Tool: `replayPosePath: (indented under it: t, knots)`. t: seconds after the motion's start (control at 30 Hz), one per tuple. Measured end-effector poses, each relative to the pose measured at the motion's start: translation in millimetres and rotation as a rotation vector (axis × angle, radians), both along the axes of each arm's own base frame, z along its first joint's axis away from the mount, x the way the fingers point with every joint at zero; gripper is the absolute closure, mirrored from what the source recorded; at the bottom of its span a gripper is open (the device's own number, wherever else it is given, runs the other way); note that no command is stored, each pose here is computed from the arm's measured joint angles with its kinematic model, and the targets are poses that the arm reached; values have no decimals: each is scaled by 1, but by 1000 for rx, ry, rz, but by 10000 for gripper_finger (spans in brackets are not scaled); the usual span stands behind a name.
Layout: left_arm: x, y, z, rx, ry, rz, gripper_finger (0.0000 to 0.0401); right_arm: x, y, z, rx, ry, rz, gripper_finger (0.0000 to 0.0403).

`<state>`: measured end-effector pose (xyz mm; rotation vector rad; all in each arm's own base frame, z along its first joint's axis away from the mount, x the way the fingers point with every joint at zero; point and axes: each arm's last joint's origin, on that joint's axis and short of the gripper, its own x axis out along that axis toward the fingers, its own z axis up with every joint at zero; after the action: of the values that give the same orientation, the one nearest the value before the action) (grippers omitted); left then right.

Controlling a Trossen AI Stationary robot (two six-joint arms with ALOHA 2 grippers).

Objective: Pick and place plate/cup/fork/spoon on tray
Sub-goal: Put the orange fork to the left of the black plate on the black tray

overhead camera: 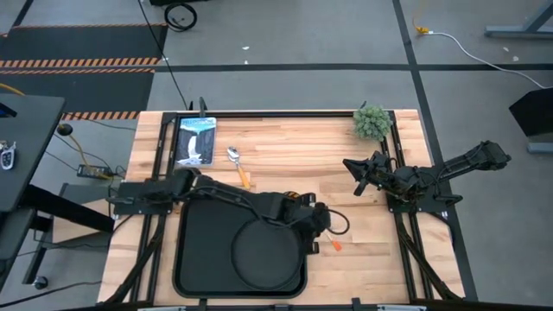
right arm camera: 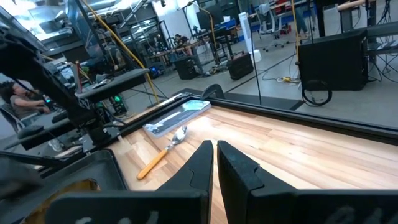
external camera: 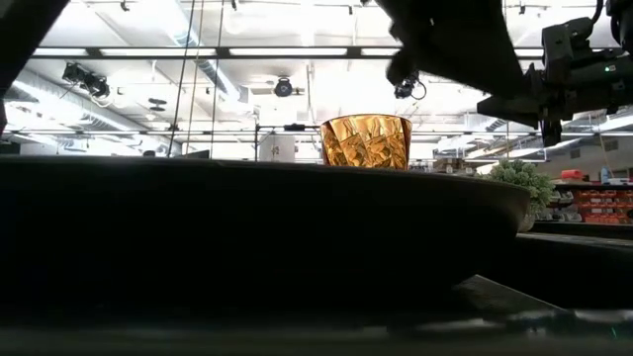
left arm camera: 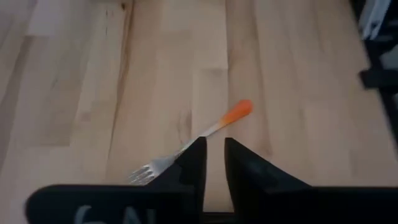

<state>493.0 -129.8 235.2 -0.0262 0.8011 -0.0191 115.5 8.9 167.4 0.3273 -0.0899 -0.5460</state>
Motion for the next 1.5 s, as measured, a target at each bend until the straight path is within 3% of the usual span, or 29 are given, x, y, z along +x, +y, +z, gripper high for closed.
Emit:
replayPosePath:
  t: [0.23, 0.37, 0.73, 0.87, 1.0, 1.17, 1.3, 1.5]
  knots:
    - [14, 5, -28, 71, 16, -98, 256, 0, 0, 1, 2, -6, 0, 375]
    - [21, 7, -42, 102, 30, -121, 233, 0, 0, 1, 2, -9, 0, 375]
    - [31, 9, -57, 111, 6, -123, 229, 0, 0, 2, 5, -18, 0, 375]
    - [36, 9, -46, 115, -48, -113, 229, 0, 0, 2, 7, -27, 0, 375]
    - [41, 9, -40, 224, -122, -156, 229, 0, 0, 2, 7, -28, 0, 375]
    - [51, 12, -59, 334, -153, -234, 229, 0, 0, 2, 8, -28, 0, 375]
    - [51, 14, -80, 370, -77, -251, 229, 0, 0, 3, 8, -30, 0, 375]
    - [45, 13, -86, 464, 8, -323, 229, 0, 0, 3, 9, -33, 0, 375]
